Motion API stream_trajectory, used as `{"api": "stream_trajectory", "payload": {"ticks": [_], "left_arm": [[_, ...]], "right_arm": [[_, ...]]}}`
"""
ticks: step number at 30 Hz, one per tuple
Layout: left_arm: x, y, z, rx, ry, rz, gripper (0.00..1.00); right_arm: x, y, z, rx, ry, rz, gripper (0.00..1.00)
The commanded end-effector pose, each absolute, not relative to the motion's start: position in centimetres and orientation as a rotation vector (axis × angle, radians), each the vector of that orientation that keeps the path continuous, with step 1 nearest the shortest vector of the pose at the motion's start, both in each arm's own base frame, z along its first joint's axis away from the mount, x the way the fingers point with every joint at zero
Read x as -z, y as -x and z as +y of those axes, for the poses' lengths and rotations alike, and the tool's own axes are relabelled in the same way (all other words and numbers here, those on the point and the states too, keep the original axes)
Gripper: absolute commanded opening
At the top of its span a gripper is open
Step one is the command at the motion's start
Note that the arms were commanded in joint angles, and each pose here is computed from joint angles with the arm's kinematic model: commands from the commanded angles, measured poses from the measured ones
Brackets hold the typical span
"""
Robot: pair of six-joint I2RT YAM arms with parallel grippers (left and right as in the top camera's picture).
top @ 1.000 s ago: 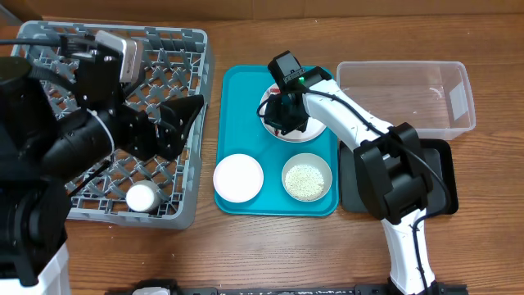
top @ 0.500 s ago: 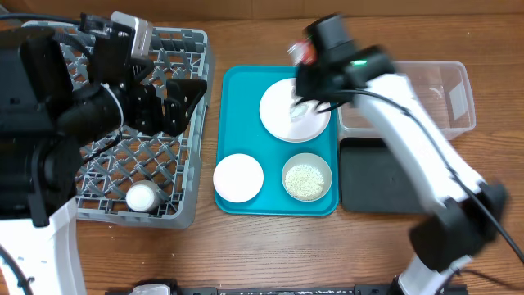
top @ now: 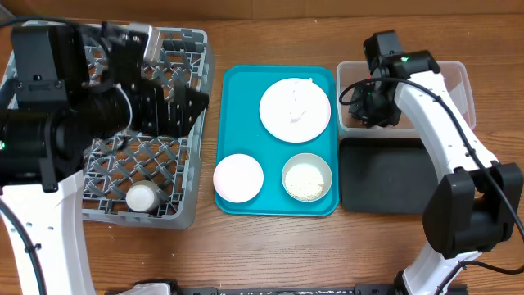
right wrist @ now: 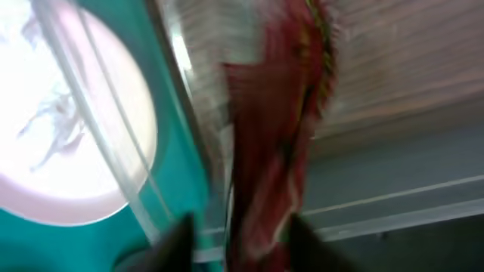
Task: Sort waste into correct bins and load items into the dishwasher
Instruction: 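Carry the wrapper into the clear bin and open the right gripper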
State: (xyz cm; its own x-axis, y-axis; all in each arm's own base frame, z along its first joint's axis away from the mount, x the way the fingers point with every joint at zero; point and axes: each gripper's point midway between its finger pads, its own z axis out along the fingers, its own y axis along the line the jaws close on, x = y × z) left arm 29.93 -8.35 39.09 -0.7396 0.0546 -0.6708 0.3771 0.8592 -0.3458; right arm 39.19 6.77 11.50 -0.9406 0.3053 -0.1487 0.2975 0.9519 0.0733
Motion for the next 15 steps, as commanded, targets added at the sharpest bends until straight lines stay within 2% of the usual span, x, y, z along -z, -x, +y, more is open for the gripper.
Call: {"api": "stream_trajectory", "payload": {"ticks": [1,9,12,15], "left_arm": [[-39.5,-26.9,-6.2,0.436,-0.245,2.379,1.0],[-43.3,-22.9,-2.1,0.141,-0.077,2.22,1.0],[-43.2,-22.7,-1.6,0.112,-0.062,2.222,1.0],[-43.0,-22.8,-1.6,0.112,-0.062,2.234,1.0]], "right_arm": [[-13.4,-39.7,8.8,-0.233,-0.332,2.921,0.69],[-16.2,-41.1,19.1,-0.486,-0.011,2.765,0.7],[-16.0,-41.4,21.5,-0.418,0.072,2.7,0.7],[-14.6,-42.0,21.3,-0.285,0.005,2.667,0.72]]}}
